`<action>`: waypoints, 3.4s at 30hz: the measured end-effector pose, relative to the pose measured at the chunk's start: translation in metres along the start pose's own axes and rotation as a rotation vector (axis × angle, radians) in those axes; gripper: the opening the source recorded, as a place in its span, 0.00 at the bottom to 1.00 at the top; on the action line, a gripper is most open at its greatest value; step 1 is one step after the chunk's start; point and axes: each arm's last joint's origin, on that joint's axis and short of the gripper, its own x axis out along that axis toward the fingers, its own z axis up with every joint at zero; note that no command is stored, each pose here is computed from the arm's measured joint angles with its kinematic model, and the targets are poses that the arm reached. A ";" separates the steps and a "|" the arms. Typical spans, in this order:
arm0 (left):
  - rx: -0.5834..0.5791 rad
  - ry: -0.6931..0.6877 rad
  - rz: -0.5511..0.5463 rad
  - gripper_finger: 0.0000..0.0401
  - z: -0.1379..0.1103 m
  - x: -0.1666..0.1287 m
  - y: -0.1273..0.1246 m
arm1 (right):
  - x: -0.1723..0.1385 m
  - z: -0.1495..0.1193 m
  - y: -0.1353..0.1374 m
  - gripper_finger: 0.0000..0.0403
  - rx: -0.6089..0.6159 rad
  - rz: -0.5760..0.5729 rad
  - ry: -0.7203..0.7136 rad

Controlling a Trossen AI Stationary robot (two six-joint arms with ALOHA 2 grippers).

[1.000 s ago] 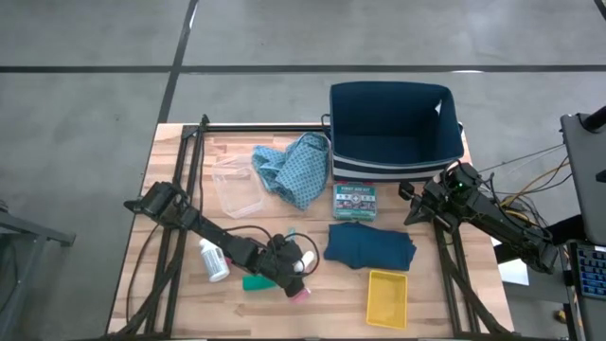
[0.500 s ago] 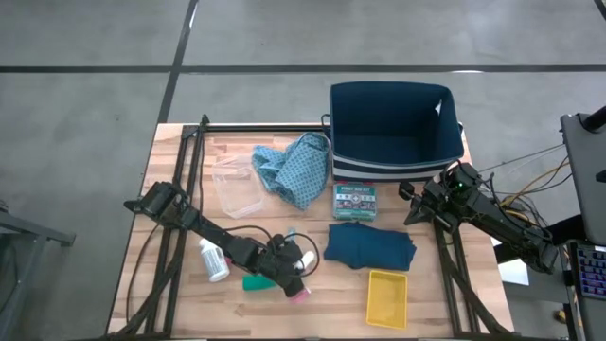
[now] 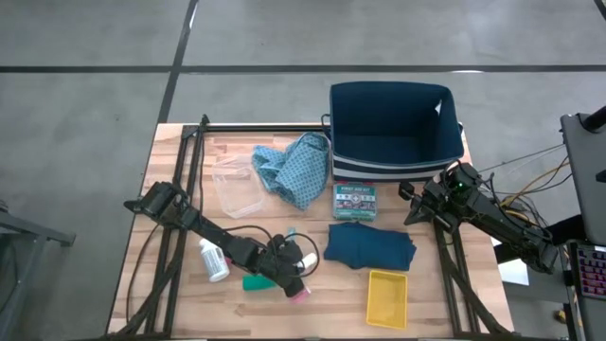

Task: Pick & place medical supplies in basket/bin
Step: Put the white rolled gauze into the transparent bin

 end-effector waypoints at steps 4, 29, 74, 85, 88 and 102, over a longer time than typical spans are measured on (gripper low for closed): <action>0.000 0.000 0.000 0.30 0.000 0.000 0.000 | 0.000 0.000 0.000 0.02 0.000 0.000 0.000; 0.000 -0.125 0.041 0.30 0.030 -0.049 0.000 | 0.000 0.000 0.000 0.02 0.000 -0.001 -0.001; -0.044 -0.085 0.632 0.30 0.059 -0.186 0.108 | 0.000 0.000 0.000 0.02 0.000 0.000 0.000; -0.141 0.070 0.709 0.30 0.035 -0.157 0.147 | 0.000 0.000 0.000 0.02 0.000 0.000 0.000; -0.157 0.089 0.709 0.30 0.028 -0.150 0.153 | 0.000 0.000 0.000 0.02 0.000 0.000 0.000; -0.223 0.139 0.689 0.30 0.008 -0.131 0.174 | 0.000 0.000 0.000 0.02 0.000 -0.001 0.000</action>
